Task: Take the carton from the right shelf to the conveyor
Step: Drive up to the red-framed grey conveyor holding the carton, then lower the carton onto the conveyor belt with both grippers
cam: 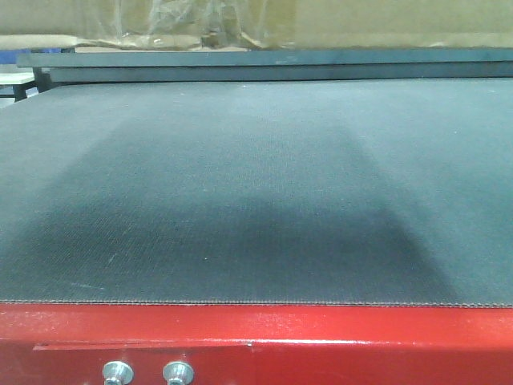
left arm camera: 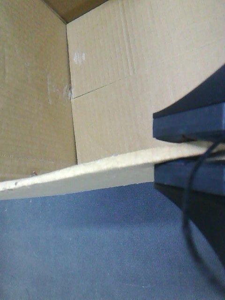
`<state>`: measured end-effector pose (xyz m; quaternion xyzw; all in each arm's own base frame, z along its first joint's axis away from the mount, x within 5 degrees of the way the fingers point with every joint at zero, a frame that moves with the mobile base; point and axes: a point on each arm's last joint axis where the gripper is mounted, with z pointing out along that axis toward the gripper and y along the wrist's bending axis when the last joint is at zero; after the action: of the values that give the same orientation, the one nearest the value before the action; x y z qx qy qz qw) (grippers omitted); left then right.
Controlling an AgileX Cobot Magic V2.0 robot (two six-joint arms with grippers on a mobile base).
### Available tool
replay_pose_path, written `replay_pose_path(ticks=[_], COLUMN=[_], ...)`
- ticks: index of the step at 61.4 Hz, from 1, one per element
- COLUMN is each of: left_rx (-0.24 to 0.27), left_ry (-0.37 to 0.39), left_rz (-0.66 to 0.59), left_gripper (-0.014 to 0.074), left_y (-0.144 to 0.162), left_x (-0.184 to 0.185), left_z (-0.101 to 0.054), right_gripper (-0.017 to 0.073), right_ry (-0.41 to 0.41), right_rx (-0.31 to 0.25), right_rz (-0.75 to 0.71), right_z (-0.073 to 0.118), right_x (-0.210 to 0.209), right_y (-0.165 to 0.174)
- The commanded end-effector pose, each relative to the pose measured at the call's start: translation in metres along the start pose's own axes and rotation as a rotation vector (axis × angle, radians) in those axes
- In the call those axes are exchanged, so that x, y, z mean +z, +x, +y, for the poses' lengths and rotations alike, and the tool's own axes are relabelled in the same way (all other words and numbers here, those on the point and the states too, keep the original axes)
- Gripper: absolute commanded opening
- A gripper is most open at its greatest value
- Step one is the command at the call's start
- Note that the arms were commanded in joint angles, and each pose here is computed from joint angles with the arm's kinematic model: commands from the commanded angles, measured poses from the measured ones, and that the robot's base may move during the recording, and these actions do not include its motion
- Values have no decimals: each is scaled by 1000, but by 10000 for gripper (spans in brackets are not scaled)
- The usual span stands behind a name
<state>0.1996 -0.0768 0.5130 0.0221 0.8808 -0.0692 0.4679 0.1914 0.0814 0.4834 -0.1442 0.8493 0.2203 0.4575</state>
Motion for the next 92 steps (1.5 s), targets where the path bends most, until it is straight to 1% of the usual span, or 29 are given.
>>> replay_pose_path(ticks=[1, 36, 44, 52, 58, 64, 74, 85, 92], left_rx=[31, 31, 29, 19, 25, 43, 72, 115, 131], left_ry=[-46, -42, -18, 25, 26, 19, 10, 0, 4], left_rz=[-48, -56, -92, -104, -73, -42, 11, 37, 37], left_gripper=[-17, -17, -17, -17, -17, -17, -17, -17, -17], left_y=[-5, -5, -9, -11, -12, -12, -11, -8, -6], left_x=[-4, -4, -4, 1, 19, 41, 83, 126, 151], left_z=[5, 5, 2, -3, -9, -15, -26, -36, -43], right_gripper=[-59, -59, -59, -59, -59, -59, -59, -59, -59], right_ry=[0, 1, 1, 5, 34, 54, 83, 122, 153], right_rx=[-29, -29, -29, -30, -41, -29, 4, 13, 3], right_rz=[-52, -54, -54, -69, -87, -78, -17, 0, 28], right_z=[2, 2, 2, 1, -3, -11, -30, -49, -60], right_x=[-8, -8, -8, -6, 1, 18, 62, 107, 132], right_y=[-4, -4, -4, -6, -10, -13, -15, -15, -11])
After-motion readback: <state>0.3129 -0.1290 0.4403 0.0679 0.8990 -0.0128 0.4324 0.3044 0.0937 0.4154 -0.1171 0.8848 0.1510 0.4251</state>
